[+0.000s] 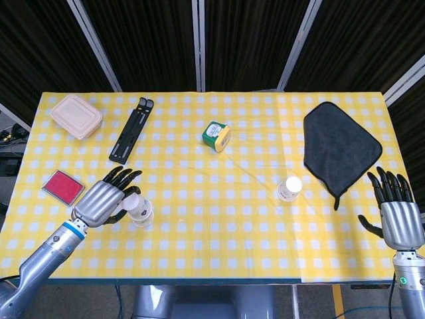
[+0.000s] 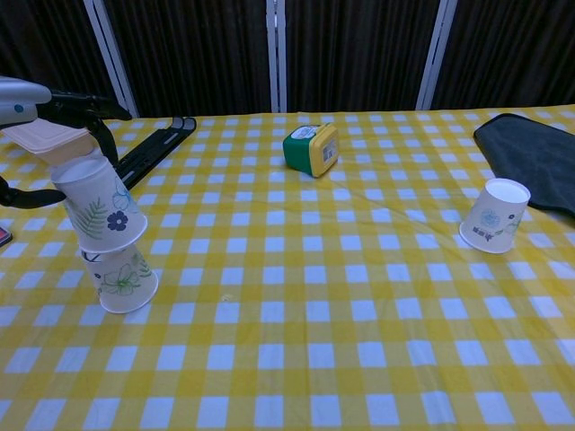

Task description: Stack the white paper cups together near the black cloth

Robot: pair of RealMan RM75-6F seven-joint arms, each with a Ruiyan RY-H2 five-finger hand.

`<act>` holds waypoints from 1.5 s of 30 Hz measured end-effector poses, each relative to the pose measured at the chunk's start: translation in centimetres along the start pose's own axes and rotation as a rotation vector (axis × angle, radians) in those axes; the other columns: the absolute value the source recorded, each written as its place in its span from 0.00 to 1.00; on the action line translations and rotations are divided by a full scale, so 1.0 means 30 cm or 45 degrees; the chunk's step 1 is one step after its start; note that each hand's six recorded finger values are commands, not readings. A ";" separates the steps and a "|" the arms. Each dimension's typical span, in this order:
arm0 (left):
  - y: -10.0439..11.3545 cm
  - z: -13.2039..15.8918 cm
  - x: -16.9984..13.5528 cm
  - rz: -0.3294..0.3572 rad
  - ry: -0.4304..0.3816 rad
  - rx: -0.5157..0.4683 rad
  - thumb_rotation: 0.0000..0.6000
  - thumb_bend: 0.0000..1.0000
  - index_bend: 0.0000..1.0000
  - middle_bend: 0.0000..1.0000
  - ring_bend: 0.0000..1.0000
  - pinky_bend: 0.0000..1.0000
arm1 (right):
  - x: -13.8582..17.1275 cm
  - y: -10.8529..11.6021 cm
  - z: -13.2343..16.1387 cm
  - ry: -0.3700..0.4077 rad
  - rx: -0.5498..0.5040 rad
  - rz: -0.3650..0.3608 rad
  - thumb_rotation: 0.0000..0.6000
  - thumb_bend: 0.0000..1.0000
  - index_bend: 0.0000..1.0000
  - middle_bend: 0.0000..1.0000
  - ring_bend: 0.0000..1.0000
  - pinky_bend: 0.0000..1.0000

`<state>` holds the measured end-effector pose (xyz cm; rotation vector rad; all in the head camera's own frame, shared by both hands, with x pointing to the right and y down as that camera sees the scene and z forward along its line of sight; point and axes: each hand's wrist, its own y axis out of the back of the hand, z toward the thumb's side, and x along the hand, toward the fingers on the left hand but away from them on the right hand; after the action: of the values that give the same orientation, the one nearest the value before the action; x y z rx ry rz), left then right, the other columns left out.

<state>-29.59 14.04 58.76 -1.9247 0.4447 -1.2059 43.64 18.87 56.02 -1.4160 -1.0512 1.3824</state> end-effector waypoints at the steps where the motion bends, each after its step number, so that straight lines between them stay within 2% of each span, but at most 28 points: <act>1: 0.000 -0.001 -0.004 -0.002 0.000 0.002 1.00 0.45 0.32 0.00 0.00 0.00 | 0.000 -0.001 0.000 0.000 0.001 0.001 1.00 0.08 0.04 0.00 0.00 0.00; 15: -0.044 -0.012 0.006 -0.041 0.012 0.017 1.00 0.45 0.30 0.00 0.00 0.00 | 0.002 0.000 0.005 0.006 -0.001 -0.001 1.00 0.08 0.04 0.00 0.00 0.00; 19: -0.055 -0.015 0.008 -0.062 0.014 0.025 1.00 0.44 0.20 0.00 0.00 0.00 | 0.002 -0.001 0.004 0.005 0.001 -0.001 1.00 0.08 0.04 0.00 0.00 0.00; 23: -0.074 -0.021 0.007 -0.104 0.017 0.052 1.00 0.34 0.09 0.00 0.00 0.00 | 0.001 -0.002 0.005 0.005 0.002 0.000 1.00 0.08 0.04 0.00 0.00 0.00; 26: -0.090 -0.024 0.009 -0.140 0.021 0.062 1.00 0.31 0.09 0.00 0.00 0.00 | 0.002 -0.002 0.004 0.004 0.002 0.001 1.00 0.08 0.04 0.00 0.00 0.00; 30: -0.090 -0.018 0.014 -0.145 0.021 0.063 1.00 0.31 0.10 0.00 0.00 0.00 | 0.002 -0.001 0.004 0.003 0.002 0.000 1.00 0.08 0.04 0.00 0.00 0.00; 37: -0.101 -0.025 0.025 -0.167 0.032 0.076 1.00 0.31 0.21 0.00 0.00 0.00 | 0.002 0.000 0.004 0.002 0.002 -0.002 1.00 0.08 0.04 0.00 0.00 0.00; 45: -0.167 -0.046 0.076 -0.250 0.074 0.075 1.00 0.31 0.18 0.00 0.00 0.00 | 0.002 0.003 0.001 -0.002 0.000 -0.004 1.00 0.08 0.04 0.00 0.00 0.00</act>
<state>-30.25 15.02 64.31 -1.9210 0.2509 -1.3877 43.61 18.90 55.91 -1.4132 -1.0544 1.3814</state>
